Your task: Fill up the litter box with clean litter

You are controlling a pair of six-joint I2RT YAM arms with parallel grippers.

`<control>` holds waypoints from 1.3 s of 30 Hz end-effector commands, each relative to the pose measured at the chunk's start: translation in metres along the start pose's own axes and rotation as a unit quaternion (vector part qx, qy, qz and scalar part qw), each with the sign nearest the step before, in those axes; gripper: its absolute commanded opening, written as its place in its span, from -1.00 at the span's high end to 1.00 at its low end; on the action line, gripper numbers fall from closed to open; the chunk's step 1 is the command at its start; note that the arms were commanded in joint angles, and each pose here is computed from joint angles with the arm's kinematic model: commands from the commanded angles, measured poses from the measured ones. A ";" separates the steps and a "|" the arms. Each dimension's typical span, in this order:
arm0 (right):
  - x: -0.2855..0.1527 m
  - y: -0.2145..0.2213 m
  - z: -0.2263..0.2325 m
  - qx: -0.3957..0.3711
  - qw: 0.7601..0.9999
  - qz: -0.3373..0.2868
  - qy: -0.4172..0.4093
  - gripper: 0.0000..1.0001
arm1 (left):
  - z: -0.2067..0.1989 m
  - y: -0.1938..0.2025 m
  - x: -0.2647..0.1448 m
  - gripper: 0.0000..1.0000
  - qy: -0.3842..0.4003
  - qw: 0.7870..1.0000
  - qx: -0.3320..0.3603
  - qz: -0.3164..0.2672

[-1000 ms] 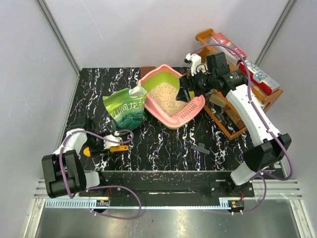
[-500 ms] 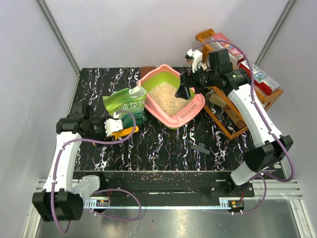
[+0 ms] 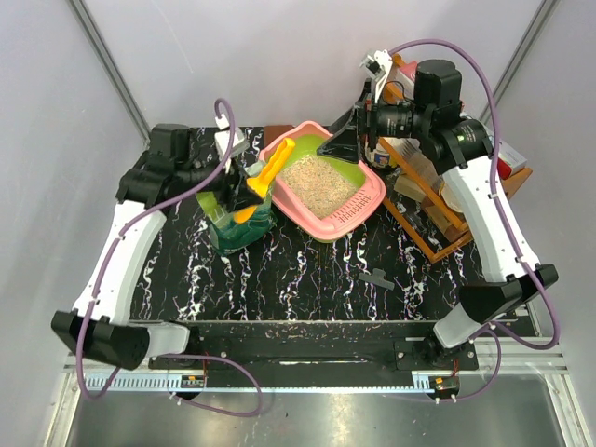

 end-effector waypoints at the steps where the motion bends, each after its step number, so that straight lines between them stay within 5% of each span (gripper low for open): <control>1: 0.010 -0.015 0.013 0.018 0.997 -0.023 -0.067 -0.95 | 0.012 -0.053 0.013 1.00 0.011 0.996 -0.043 -0.079; 16: 0.061 0.000 -0.006 0.024 0.998 -0.002 -0.066 -0.82 | -0.011 -0.072 0.038 1.00 0.122 0.982 -0.085 -0.120; 24: 0.068 0.001 -0.010 0.018 0.996 0.008 -0.083 -0.04 | -0.007 -0.086 0.044 1.00 0.159 0.973 -0.103 -0.132; 27: 0.068 -0.001 -0.009 0.015 0.996 0.007 -0.086 0.58 | 0.000 -0.087 0.048 0.99 0.153 0.973 -0.118 -0.129; 28: 0.067 -0.002 -0.009 0.015 0.996 0.007 -0.083 1.00 | 0.004 -0.087 0.049 0.83 0.139 0.975 -0.116 -0.128; 29: 0.067 -0.001 -0.012 0.016 0.997 0.007 -0.075 1.00 | 0.009 -0.088 0.049 0.32 0.120 0.978 -0.113 -0.126; 31: 0.064 -0.007 -0.022 0.022 0.999 -0.011 -0.022 1.00 | 0.027 -0.089 0.047 0.04 0.057 0.988 -0.079 -0.121; 34: 0.051 -0.028 -0.056 0.071 0.988 -0.076 0.117 1.00 | 0.053 -0.098 0.035 -0.28 -0.062 0.990 0.001 -0.127; 36: 0.030 -0.045 -0.088 0.134 0.950 -0.148 0.242 1.00 | 0.060 -0.097 0.024 -0.47 -0.151 0.979 0.047 -0.127; 39: 0.019 -0.044 -0.116 0.225 0.907 -0.181 0.306 1.00 | 0.056 -0.112 0.013 -0.61 -0.263 0.929 0.198 -0.169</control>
Point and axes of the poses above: each gripper's point midway between its finger pads, its own x axis out along the fingers, its own z axis along the line the jaws close on, y = z × x, the point moved 1 cm from there along -x, back along the fingers, and after that the axes turned 9 degrees about x, right-handed, at the moved point
